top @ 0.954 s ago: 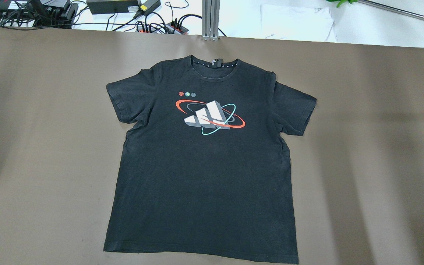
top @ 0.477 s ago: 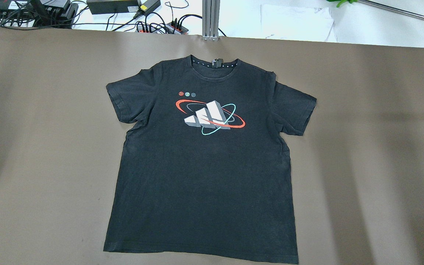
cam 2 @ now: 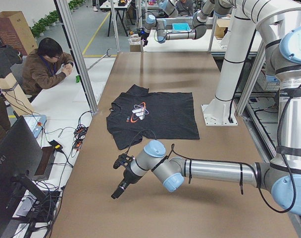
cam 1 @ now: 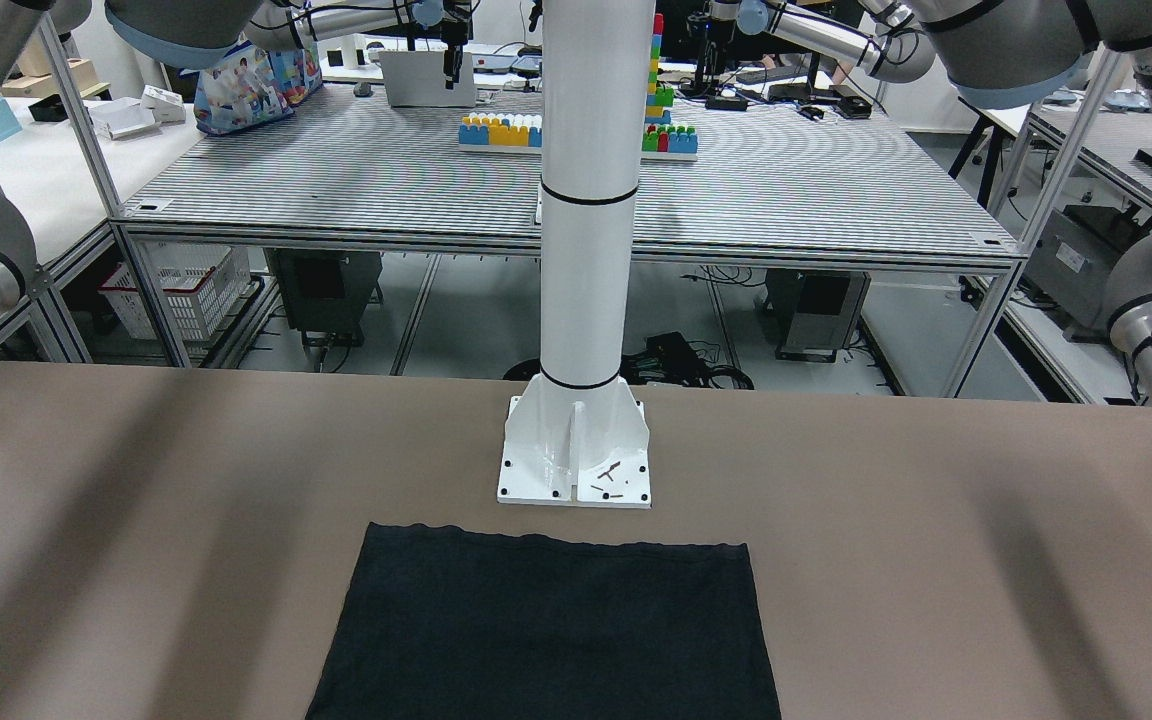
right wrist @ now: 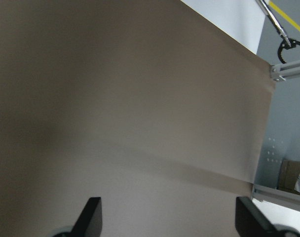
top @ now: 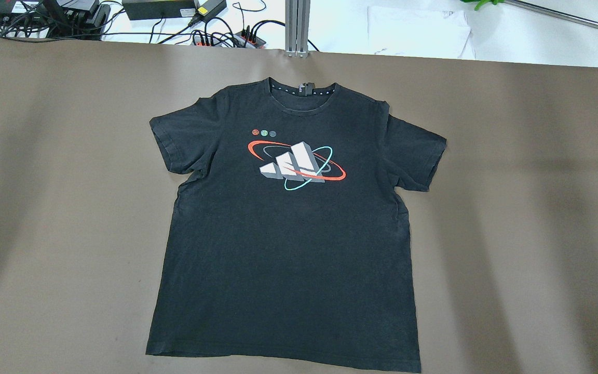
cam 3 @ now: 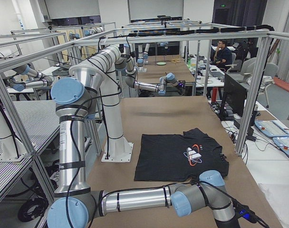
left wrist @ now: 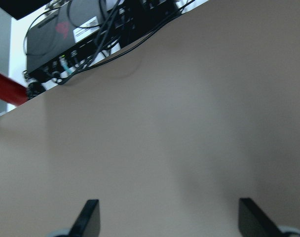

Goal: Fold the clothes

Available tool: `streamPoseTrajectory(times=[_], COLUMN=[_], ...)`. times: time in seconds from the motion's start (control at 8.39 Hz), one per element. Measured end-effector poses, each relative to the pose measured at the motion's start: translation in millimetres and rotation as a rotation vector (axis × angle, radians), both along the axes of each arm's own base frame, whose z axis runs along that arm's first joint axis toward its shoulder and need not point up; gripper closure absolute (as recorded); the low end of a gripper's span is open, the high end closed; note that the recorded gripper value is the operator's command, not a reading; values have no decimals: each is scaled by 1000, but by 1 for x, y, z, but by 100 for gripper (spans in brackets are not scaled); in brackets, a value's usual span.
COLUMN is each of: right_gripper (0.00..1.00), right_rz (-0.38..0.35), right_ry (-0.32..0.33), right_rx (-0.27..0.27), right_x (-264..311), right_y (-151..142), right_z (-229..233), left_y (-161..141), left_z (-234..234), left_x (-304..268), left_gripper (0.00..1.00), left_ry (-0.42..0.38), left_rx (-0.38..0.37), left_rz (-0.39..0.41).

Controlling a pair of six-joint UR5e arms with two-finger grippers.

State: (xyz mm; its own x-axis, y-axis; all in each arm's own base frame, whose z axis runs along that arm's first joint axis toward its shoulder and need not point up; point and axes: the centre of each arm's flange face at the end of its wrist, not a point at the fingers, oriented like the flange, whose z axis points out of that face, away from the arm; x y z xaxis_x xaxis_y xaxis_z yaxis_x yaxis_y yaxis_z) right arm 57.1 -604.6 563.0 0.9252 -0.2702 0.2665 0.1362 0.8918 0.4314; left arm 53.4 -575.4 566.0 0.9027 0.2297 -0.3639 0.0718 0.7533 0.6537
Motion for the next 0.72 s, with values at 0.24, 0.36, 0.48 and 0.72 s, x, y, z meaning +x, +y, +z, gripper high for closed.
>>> streamPoseTrajectory(times=[0.24, 0.36, 0.48, 0.72], right_gripper=[5, 5, 5, 5], right_rz=[-51, -47, -27, 15], right_ry=[-92, -159, -220, -307], right_rx=[21, 24, 29, 34], right_x=[-24, -37, -56, -96], right_y=[-10, -17, -24, -38], right_z=[-16, -27, -40, -55], left_y=[-14, -23, -33, -50], left_z=[-40, -70, -104, -157], left_x=[59, 96, 137, 206], left_gripper=[0, 0, 0, 0], left_ry=[107, 188, 286, 436], left_rx=[26, 23, 4, -51], left_rz=[36, 36, 25, 2])
